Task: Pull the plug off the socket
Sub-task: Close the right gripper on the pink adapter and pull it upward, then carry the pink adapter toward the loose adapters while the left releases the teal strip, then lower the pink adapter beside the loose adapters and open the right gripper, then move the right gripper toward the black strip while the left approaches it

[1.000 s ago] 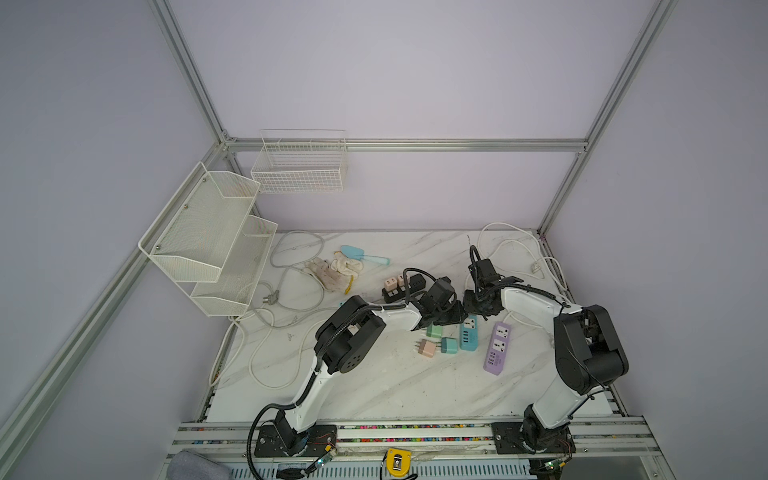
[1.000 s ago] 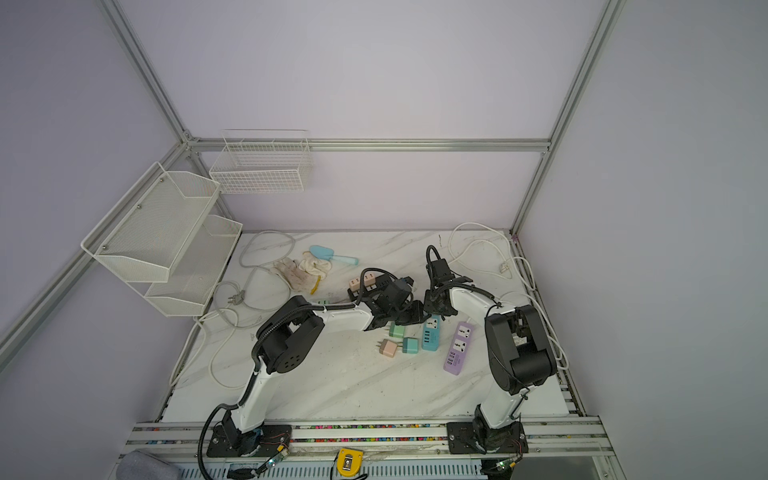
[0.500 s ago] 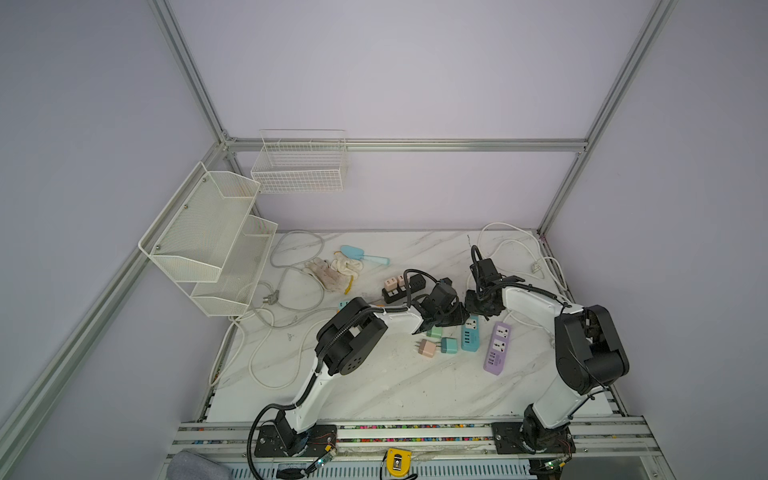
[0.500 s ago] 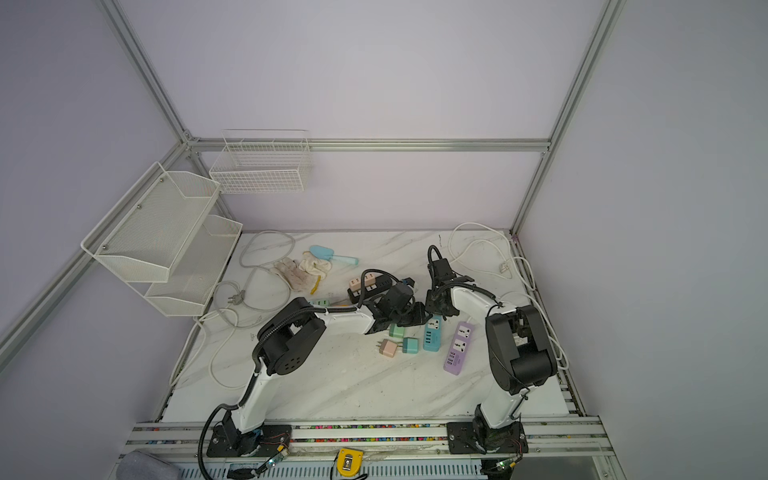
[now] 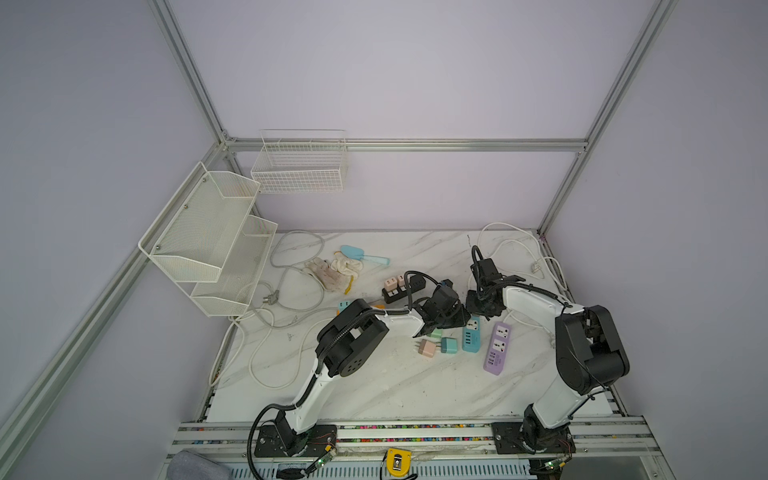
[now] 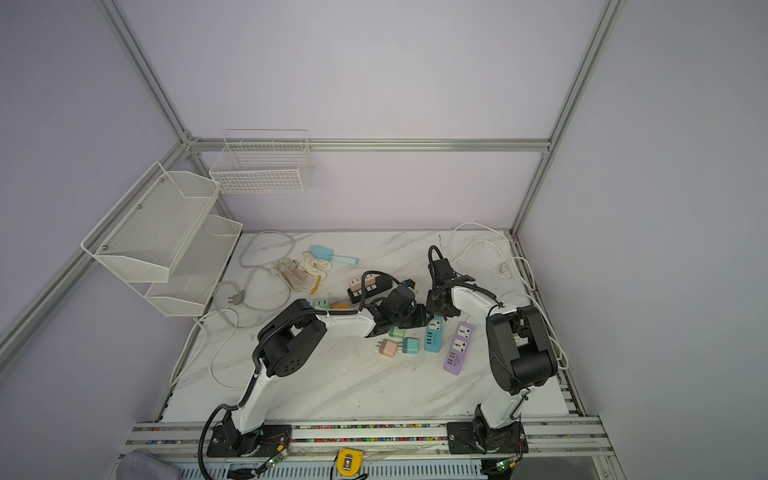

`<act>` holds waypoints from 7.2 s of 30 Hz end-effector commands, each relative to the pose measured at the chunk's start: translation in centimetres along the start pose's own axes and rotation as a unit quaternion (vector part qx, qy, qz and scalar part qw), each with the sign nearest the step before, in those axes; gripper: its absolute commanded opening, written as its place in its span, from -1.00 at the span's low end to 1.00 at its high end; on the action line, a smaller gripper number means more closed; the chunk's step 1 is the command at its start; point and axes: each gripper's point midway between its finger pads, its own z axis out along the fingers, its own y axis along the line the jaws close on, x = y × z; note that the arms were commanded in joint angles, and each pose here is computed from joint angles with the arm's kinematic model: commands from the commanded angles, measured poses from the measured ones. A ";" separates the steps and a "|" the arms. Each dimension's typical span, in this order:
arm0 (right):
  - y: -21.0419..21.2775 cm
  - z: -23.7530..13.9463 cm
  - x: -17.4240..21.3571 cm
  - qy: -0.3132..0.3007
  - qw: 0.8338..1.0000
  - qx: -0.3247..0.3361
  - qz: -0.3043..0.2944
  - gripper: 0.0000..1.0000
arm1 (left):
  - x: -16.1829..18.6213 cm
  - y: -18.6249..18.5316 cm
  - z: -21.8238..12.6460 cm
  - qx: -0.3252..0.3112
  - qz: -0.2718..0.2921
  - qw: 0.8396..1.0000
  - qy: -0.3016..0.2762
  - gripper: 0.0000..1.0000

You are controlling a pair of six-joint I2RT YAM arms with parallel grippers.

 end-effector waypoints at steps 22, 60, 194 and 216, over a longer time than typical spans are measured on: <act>-0.6 -3.4 -3.1 -0.058 0.998 0.001 0.023 -1.00 | 4.4 4.2 0.1 -0.076 -0.008 0.996 0.052 -0.47; 9.4 -11.7 3.3 -0.083 0.957 -0.275 0.031 -1.00 | -5.2 2.5 -21.6 -0.073 0.044 0.990 -0.110 -0.21; 18.9 6.5 -8.0 -0.024 0.971 -0.222 -0.080 -0.56 | -9.2 9.1 -23.0 -0.143 -0.008 0.982 -0.124 0.00; 19.0 -2.9 -0.8 -0.087 0.955 -0.203 -0.196 -0.41 | -6.9 9.7 -27.8 -0.152 -0.025 0.976 -0.156 0.00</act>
